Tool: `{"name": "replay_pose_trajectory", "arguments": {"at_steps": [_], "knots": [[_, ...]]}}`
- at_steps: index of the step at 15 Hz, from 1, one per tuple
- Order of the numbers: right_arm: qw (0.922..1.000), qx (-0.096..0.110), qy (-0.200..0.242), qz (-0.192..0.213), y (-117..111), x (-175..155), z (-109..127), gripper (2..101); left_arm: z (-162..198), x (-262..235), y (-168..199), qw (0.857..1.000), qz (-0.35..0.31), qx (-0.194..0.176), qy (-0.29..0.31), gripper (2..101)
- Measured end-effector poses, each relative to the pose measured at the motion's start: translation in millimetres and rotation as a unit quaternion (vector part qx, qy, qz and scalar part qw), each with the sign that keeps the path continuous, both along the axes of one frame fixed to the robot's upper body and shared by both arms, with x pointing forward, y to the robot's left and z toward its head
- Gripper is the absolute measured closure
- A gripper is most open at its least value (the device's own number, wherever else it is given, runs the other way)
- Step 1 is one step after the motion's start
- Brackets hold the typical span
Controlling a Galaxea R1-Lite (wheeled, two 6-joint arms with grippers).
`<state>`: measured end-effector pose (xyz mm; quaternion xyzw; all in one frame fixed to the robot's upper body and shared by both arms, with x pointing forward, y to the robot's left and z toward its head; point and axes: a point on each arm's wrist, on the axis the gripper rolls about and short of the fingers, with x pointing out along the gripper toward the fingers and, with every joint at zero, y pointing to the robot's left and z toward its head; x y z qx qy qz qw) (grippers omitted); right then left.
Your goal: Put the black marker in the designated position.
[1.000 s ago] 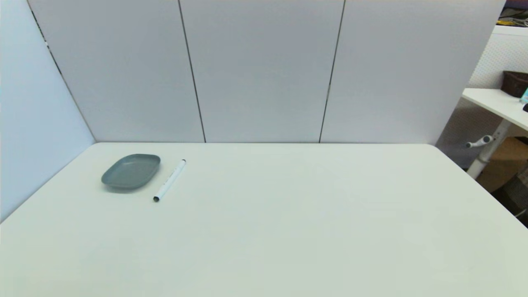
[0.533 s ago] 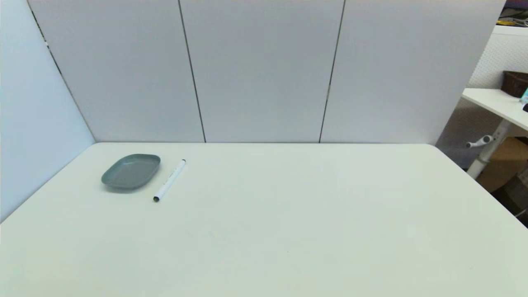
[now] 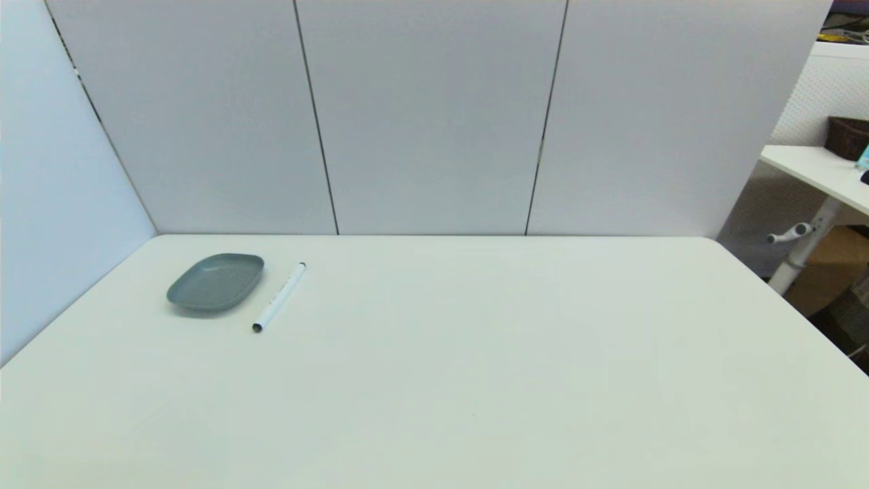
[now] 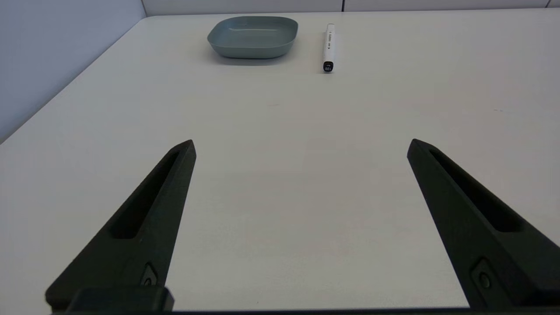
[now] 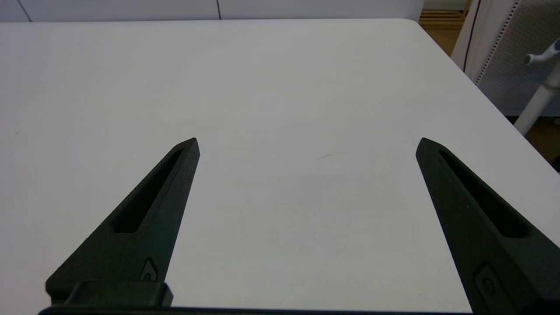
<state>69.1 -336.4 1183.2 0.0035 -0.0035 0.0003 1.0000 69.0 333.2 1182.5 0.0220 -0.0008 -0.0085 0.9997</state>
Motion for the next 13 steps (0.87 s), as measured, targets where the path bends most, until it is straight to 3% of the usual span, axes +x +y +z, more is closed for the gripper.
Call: {"name": "replay_pose_trajectory", "arguments": {"at_steps": [13], "knots": [[1.0, 0.002, 0.0, 0.0, 0.0, 0.0, 0.0, 4.3, 0.0, 0.0, 0.0, 1.0, 0.0, 0.0, 0.0, 5.4]]}}
